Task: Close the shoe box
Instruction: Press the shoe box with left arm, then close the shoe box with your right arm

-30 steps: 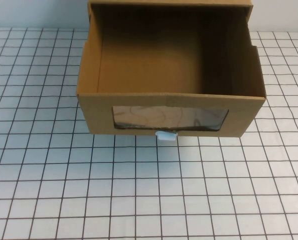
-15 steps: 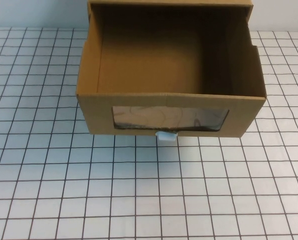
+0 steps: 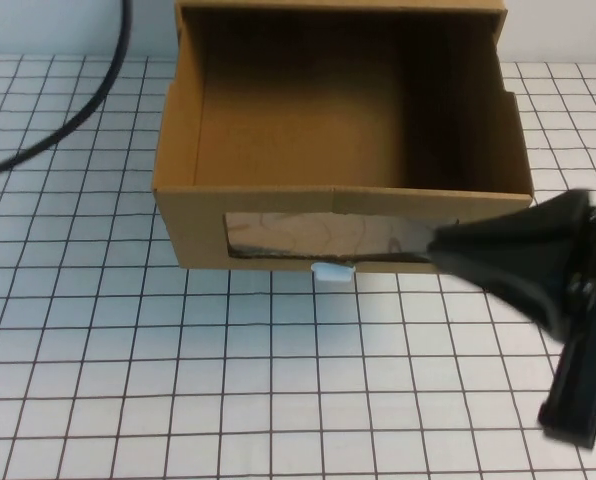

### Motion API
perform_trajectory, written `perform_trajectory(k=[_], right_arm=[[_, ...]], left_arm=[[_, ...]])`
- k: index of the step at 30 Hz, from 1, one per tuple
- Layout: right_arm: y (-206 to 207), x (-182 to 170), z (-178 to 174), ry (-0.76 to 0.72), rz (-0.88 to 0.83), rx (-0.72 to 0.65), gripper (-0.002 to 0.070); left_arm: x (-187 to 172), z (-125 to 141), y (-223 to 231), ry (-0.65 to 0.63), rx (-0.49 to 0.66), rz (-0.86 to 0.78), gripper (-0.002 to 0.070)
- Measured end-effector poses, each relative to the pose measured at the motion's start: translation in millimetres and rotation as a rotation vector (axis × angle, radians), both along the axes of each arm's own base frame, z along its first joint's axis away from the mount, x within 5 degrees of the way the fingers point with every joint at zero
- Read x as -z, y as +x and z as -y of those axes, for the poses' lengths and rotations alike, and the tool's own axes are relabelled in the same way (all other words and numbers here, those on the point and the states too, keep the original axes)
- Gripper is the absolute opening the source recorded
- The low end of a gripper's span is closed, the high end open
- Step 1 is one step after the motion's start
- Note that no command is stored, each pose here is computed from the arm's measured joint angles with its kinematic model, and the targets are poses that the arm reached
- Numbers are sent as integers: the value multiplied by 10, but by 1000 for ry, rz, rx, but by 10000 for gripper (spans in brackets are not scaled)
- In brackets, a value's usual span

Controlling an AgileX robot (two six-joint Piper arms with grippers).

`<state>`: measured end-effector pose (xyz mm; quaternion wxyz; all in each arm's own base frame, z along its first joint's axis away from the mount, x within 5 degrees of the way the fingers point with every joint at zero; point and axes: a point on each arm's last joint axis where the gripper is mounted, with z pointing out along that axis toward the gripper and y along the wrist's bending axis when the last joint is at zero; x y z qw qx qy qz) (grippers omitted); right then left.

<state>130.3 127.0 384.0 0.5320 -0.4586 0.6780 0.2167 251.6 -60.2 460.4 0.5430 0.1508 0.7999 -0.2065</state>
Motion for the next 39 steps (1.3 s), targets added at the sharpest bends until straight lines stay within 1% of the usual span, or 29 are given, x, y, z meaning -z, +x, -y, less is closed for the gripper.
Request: perform_trajectory(k=[3, 5, 7, 10, 12, 16, 19, 24, 29, 31, 35, 39], right_arm=[[-86, 104, -233, -153, 146, -230, -13], [-130, 186, -373, -260, 273, -377, -13], [-135, 271, -488, -350, 387, -489, -13], [-58, 412, -651, -445, 501, -584, -14], [23, 483, -728, -506, 601, -616, -13], [231, 610, -855, -630, 813, -611, -13], [368, 744, -946, -696, 867, -599, -13], [523, 993, -1079, -752, 839, -607, -13], [753, 1247, -1216, -775, 779, -487, -13], [853, 1308, -1258, -787, 762, -468, -14], [1148, 1354, -1308, -800, 727, -418, -13], [1488, 1270, -1317, -787, 712, -346, -13]], left_arm=[[16, 138, 389, -57, 118, -35, -2], [36, 213, 649, -93, 171, -45, -2], [43, 278, 866, -112, 206, -47, -2], [107, 439, 1155, -115, 257, -53, -2], [179, 600, 1312, -115, 300, -62, -2], [240, 893, 1499, -116, 373, -58, -3], [308, 1029, 1636, -140, 390, -80, -2], [438, 1079, 1830, -165, 377, -118, -2], [580, 1105, 1914, -164, 380, -156, -3], [623, 1111, 1937, -162, 381, -166, -2], [666, 1115, 1959, -159, 379, -177, -2], [671, 1117, 1956, -158, 383, -181, -2]])
